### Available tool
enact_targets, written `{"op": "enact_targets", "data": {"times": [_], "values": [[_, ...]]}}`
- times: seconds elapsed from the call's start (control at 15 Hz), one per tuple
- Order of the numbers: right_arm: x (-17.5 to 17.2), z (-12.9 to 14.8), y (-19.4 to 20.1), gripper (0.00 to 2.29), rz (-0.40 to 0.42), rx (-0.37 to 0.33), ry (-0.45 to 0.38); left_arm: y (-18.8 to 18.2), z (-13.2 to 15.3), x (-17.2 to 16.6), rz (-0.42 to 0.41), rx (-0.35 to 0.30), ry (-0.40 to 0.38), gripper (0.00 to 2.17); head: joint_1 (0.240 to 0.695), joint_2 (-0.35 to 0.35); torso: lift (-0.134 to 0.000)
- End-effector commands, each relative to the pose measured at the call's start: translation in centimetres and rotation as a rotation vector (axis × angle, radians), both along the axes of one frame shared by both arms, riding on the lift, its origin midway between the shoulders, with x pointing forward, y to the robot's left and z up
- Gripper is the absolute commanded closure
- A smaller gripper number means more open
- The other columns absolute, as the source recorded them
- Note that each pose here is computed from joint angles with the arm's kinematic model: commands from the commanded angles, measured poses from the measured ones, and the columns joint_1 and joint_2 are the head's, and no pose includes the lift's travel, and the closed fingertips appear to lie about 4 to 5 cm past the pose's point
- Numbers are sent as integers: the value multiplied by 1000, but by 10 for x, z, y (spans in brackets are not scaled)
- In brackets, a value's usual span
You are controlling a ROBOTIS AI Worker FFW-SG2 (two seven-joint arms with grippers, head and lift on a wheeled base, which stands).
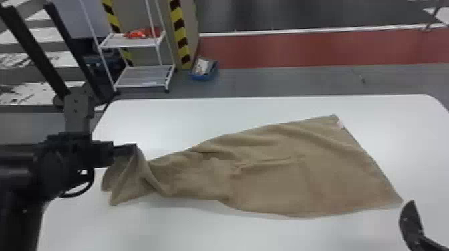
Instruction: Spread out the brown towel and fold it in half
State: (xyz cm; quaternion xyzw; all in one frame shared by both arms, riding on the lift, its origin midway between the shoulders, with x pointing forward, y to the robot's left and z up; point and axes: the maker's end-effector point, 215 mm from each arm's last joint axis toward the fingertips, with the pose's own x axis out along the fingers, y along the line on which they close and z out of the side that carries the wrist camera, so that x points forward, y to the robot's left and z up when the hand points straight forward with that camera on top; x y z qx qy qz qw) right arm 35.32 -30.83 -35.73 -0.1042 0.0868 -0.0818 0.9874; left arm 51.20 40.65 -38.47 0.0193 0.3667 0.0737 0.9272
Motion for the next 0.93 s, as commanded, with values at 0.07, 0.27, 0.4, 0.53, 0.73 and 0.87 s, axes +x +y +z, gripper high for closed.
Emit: {"op": "enact_targets", "data": {"times": [0.07,0.27,0.4,0.53,0.73,0.87], "values": [[0,-1,1,107,0,2,2,10,9,-13,12,5,-24,66,695,132,-128],[0,0,4,103,6,6,-3,14,14,-13,11,-15,-34,63,695,143,-128],[-1,0,3,103,5,4,-2,16,14,-15,11,-18,-35,66,695,149,-128],[-1,1,-1,103,-1,-4,-5,18,8,-29,7,-25,-25,76,695,154,-128],[0,4,-13,100,-11,-68,2,16,4,-55,-11,-4,-47,76,695,151,-128],[2,3,-19,100,9,-105,17,14,12,-66,-17,7,-100,87,695,147,-128]]}}
